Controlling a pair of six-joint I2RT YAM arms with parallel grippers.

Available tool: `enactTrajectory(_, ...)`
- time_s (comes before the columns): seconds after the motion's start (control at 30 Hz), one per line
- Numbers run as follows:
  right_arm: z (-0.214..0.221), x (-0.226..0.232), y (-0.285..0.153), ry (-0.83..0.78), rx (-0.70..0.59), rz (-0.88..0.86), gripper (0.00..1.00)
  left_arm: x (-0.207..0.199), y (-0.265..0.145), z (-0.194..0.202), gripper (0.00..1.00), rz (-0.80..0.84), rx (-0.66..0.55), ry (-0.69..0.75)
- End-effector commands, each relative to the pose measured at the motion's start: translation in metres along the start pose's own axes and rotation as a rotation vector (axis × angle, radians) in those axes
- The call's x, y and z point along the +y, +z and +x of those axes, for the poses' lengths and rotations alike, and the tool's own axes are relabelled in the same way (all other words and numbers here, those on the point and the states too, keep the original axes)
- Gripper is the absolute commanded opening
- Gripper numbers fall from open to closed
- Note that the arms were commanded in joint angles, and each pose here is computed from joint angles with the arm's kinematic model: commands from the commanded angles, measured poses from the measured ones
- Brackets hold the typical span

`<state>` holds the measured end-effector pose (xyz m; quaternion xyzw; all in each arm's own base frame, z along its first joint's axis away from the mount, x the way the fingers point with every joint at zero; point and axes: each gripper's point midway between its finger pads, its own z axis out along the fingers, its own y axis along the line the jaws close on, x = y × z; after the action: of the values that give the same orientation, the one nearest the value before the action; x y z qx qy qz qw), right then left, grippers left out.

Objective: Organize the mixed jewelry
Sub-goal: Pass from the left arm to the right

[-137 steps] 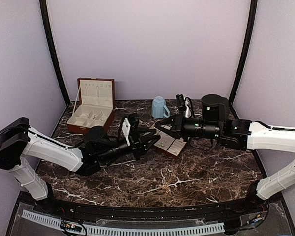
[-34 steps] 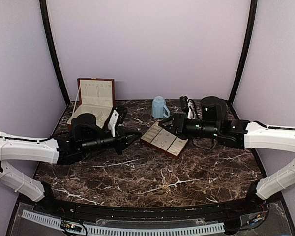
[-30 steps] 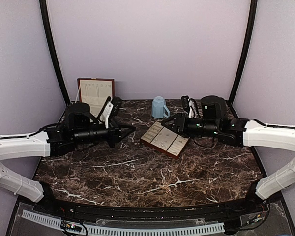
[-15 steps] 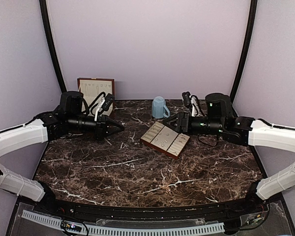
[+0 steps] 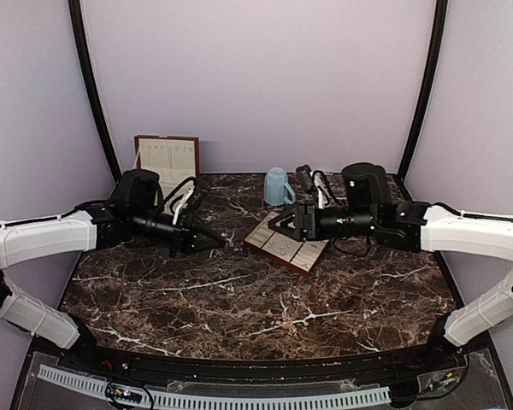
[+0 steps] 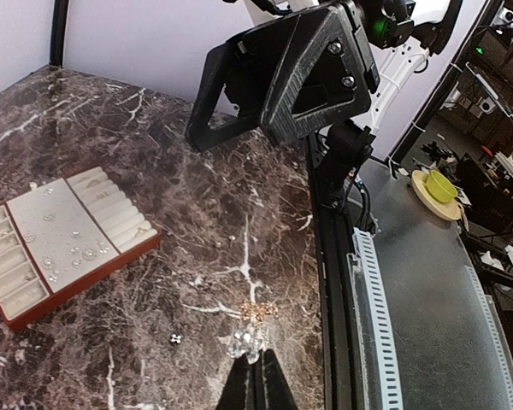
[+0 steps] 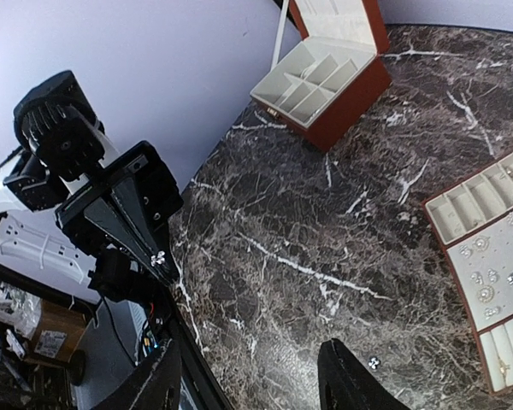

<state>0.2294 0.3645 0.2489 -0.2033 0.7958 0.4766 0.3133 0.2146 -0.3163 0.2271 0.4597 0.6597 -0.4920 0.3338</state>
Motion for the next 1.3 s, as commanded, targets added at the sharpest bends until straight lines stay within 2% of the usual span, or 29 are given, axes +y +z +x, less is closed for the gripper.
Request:
enactTrajectory(0.0, 0.013, 0.033, 0.013, -0.064, 0.057, -0.100, 0.55, -0.020, 0.012, 0.013, 0.00, 0.078, 0.070, 0.054)
enactTrajectory(0.1, 0.027, 0.048, 0.021, -0.081, 0.093, -0.135, 0.55, -0.026, 0.020, 0.026, 0.00, 0.098, 0.116, 0.047)
enactTrajectory(0.3, 0.043, 0.066, 0.034, -0.094, 0.120, -0.176, 0.55, -0.040, 0.029, 0.031, 0.00, 0.172, 0.134, 0.038)
enactTrajectory(0.77, 0.066, 0.087, 0.048, -0.128, 0.193, -0.320, 0.52, -0.058, 0.031, 0.031, 0.00, 0.263, 0.131, 0.037)
enactTrajectory(1.27, 0.070, 0.088, 0.053, -0.134, 0.209, -0.336, 0.35, -0.058, 0.032, 0.031, 0.00, 0.269, 0.134, 0.036)
